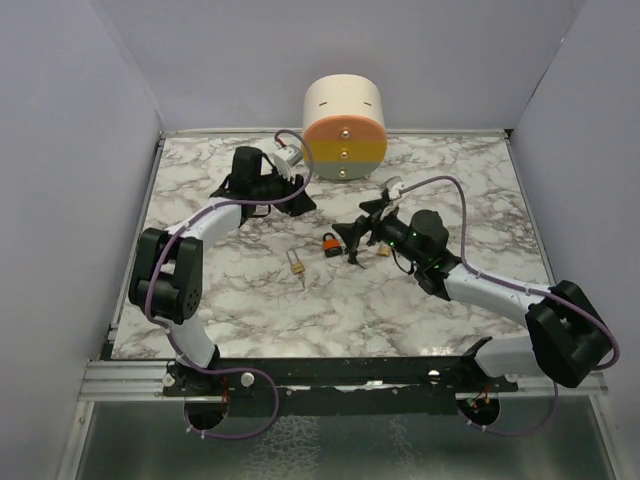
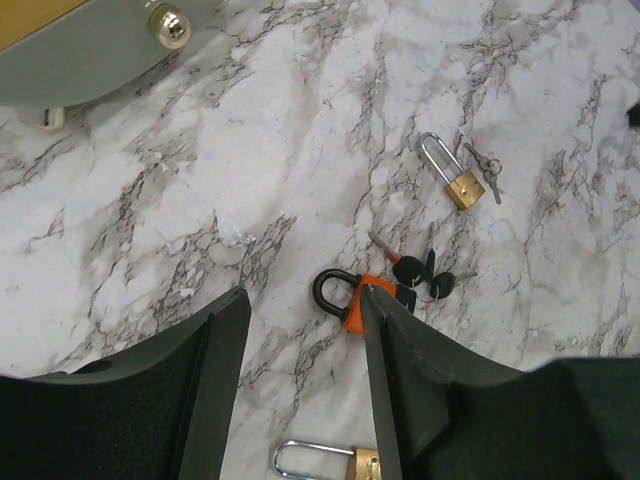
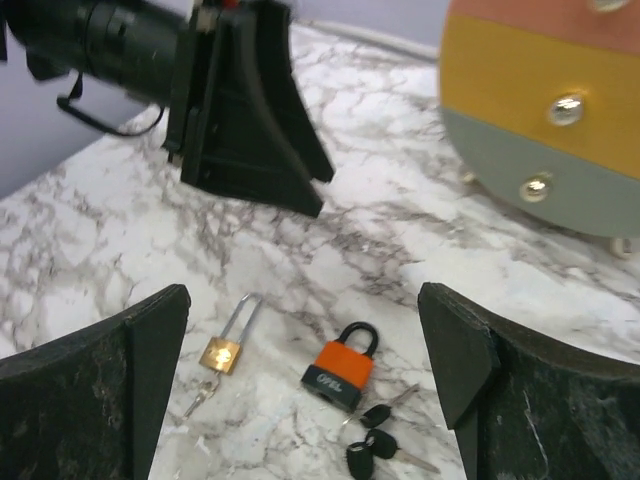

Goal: Lock with the key
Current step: Place the key at the center of the board.

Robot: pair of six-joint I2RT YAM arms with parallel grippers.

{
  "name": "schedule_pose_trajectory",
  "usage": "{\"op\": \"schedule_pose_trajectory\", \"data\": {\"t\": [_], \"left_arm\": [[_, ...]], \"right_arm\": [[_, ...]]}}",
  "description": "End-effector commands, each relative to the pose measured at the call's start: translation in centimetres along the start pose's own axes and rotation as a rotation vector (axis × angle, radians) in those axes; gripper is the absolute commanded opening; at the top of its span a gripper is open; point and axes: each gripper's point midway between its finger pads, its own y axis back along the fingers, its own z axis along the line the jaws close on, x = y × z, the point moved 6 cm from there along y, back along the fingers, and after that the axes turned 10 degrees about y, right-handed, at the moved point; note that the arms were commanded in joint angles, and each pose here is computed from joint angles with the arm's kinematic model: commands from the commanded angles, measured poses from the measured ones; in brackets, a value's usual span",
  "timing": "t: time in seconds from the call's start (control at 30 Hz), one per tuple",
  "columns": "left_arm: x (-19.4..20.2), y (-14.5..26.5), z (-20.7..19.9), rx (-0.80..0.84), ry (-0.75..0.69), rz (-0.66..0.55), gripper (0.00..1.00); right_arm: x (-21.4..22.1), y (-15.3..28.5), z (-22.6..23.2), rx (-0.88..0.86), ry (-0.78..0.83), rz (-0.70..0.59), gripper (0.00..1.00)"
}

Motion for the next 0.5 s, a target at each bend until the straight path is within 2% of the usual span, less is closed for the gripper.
{"op": "schedule_pose_trajectory", "data": {"t": [0.0,0.2,0.37,0.47], "left_arm": [[-1.7,2.7,0.3,-0.076,-0.022,-0.092,0.52],[-1.5,6.9,3.0,-0.169,0.057,-0.214,0.52],[-0.9,8.1,4.0,-0.213,0.084,-0.231,0.52],[-0.7,7.9,3.8,-0.187,0.093,-0.231,0.52]], "right_arm": [[2.6,-1.3,4.1,-0.102,0.117,0.146,0.98],[5.0,-2.4,7.0,-0.176,0.123,0.226,1.00],[7.0,-3.6,7.8,-0.185,0.118,0.324,1.00],[8.2,-4.2,8.5,-0.204,0.119,0.377,0.92]]}}
